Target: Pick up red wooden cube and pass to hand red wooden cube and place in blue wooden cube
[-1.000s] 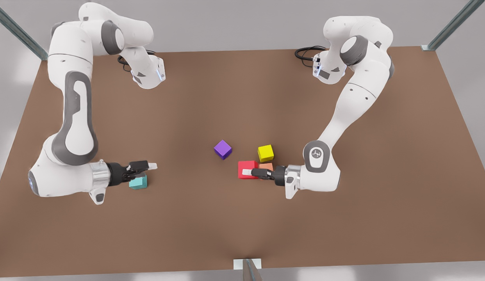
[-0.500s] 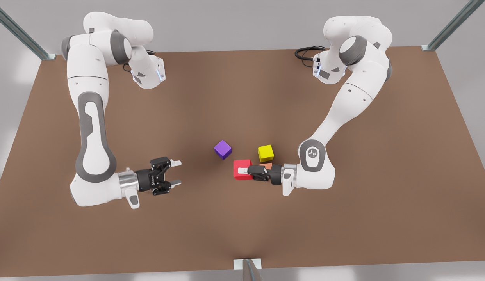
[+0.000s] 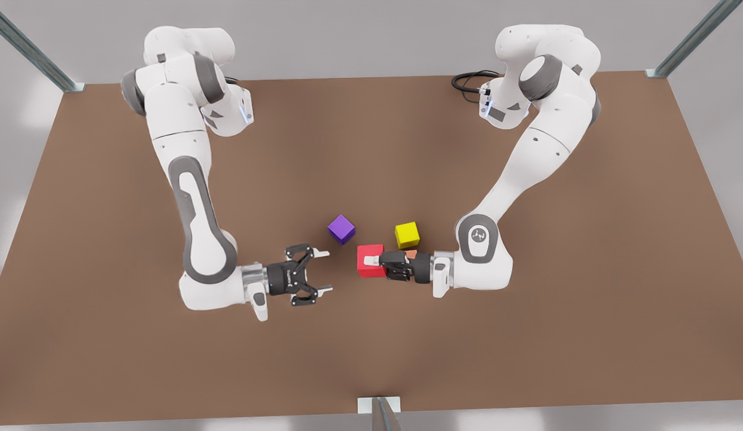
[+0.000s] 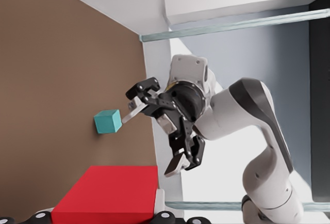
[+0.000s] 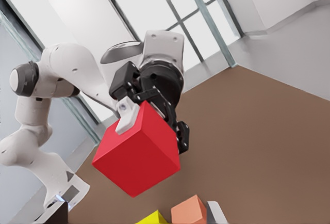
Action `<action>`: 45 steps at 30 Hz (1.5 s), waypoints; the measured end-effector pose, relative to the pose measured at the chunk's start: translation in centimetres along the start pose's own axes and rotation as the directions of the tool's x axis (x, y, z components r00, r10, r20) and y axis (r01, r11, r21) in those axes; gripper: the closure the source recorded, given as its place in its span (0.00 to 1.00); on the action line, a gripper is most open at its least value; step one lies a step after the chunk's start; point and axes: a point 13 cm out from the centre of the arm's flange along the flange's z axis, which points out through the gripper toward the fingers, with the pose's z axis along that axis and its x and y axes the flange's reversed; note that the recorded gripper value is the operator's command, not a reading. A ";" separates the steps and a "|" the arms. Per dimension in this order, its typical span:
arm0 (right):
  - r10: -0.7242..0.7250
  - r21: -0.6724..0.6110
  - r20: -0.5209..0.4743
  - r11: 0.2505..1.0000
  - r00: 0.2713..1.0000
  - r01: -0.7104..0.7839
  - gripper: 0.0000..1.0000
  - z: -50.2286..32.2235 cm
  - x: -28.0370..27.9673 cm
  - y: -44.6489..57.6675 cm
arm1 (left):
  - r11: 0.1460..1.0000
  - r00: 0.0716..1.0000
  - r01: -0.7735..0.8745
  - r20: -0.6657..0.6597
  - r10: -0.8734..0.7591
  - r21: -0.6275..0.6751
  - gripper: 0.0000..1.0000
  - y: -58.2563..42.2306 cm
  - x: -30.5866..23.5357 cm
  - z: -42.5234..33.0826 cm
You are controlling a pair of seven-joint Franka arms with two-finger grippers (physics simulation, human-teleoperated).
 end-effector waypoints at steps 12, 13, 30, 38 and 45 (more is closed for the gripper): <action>-0.221 0.008 0.107 0.975 0.969 0.221 0.01 1.0 -1.9 0.4 | 1.000 1.000 -0.020 0.006 0.020 0.016 0.32 0.3 0.1 0.3; -0.228 0.004 0.115 0.973 0.967 0.229 0.00 1.3 -1.9 0.7 | 1.000 1.000 -0.017 0.008 0.017 0.020 0.32 0.3 0.1 0.3; -0.345 0.009 0.141 0.938 0.928 0.347 0.00 4.3 -0.4 1.7 | 0.999 1.000 0.029 0.009 -0.029 0.046 0.32 0.8 0.2 0.6; -0.379 0.019 0.137 0.925 0.915 0.380 0.00 6.1 0.0 1.7 | 0.998 0.999 0.041 0.011 -0.042 0.051 0.32 1.2 0.2 0.6; -0.399 0.036 0.130 0.917 0.908 0.397 0.00 7.1 0.2 1.5 | 0.998 0.999 0.046 0.011 -0.046 0.052 0.32 1.3 0.3 0.6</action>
